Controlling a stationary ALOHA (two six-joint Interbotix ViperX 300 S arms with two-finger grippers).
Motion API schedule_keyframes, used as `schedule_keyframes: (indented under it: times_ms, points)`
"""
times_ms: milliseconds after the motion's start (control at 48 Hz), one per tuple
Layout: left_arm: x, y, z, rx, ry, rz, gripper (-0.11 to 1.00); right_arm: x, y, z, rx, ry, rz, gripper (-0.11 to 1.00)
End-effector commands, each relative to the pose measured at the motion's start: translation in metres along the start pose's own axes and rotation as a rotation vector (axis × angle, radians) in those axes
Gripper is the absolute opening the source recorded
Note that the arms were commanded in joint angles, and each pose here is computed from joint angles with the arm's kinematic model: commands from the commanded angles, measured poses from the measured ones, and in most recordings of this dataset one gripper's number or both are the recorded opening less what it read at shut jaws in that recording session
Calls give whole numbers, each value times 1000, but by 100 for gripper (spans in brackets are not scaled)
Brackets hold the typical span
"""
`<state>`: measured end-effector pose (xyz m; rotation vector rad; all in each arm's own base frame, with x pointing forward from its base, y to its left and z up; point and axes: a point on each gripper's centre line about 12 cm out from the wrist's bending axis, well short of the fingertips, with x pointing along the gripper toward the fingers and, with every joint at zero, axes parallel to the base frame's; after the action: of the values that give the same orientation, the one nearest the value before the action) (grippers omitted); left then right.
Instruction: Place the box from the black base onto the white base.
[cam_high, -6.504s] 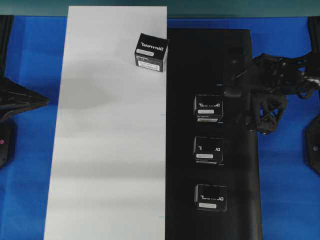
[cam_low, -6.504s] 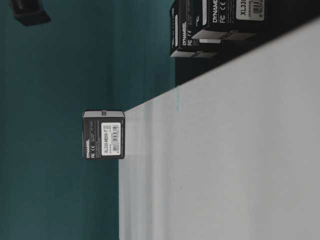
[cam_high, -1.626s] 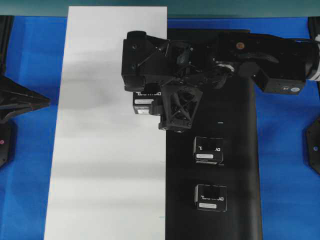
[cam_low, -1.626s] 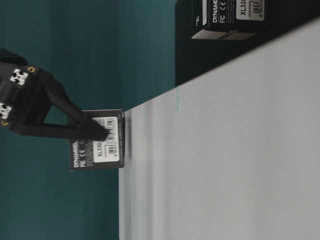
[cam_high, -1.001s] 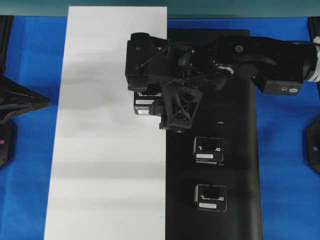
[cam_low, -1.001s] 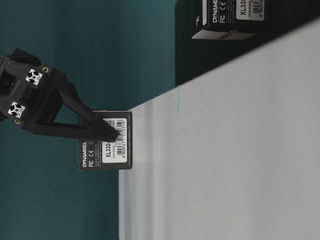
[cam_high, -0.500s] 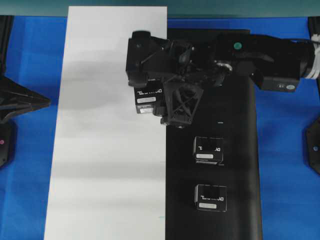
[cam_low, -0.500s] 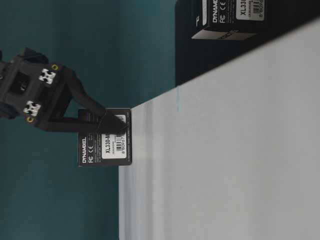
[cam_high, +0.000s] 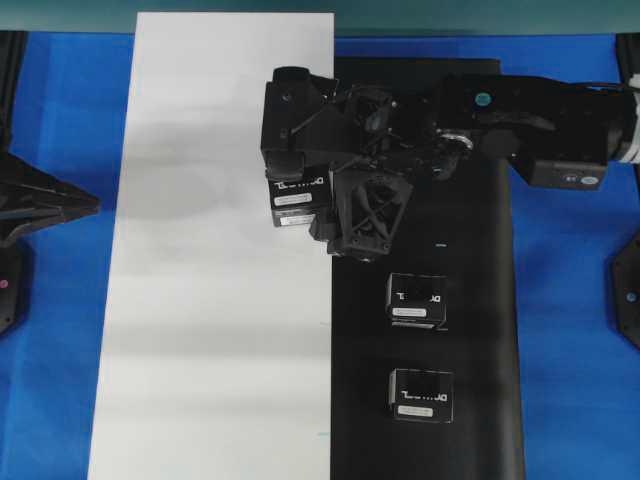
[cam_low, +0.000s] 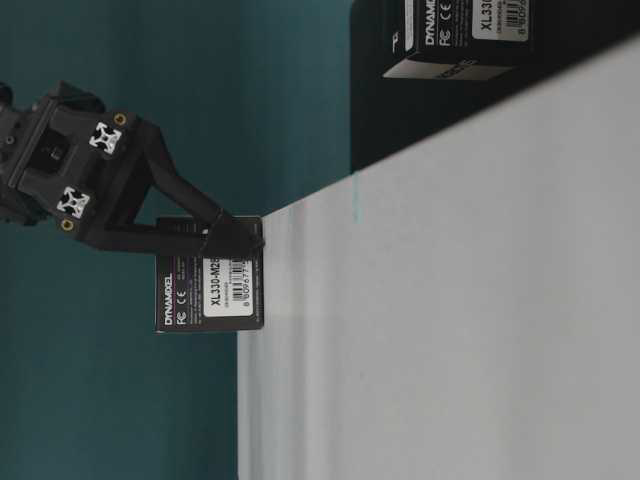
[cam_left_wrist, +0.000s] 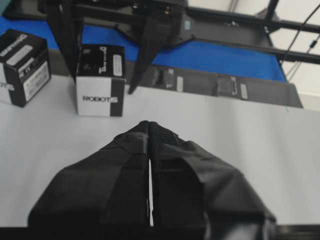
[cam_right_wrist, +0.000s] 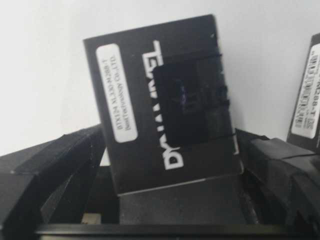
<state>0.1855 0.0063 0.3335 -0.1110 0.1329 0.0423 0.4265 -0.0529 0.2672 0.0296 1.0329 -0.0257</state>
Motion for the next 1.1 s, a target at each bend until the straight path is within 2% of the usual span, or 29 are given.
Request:
schedule_keyframes:
  times_ms: [0, 146, 459, 855, 1084]
  points:
    - [0, -1, 6, 0, -8, 0, -3, -9, 2, 3, 6, -29, 1, 100]
    - [0, -1, 2, 0, 19, 0, -3, -27, 2, 3, 29, -78, -5, 100]
    - [-2, -1, 1, 1, 37, 1, -3, -78, 6, -19, 74, -231, -15, 100]
    - [-1, -1, 0, 1, 43, 2, -3, -115, 11, -60, 76, -448, -34, 100]
    - [-2, -1, 0, 1, 43, 1, -3, -130, 15, -80, 72, -529, -35, 100]
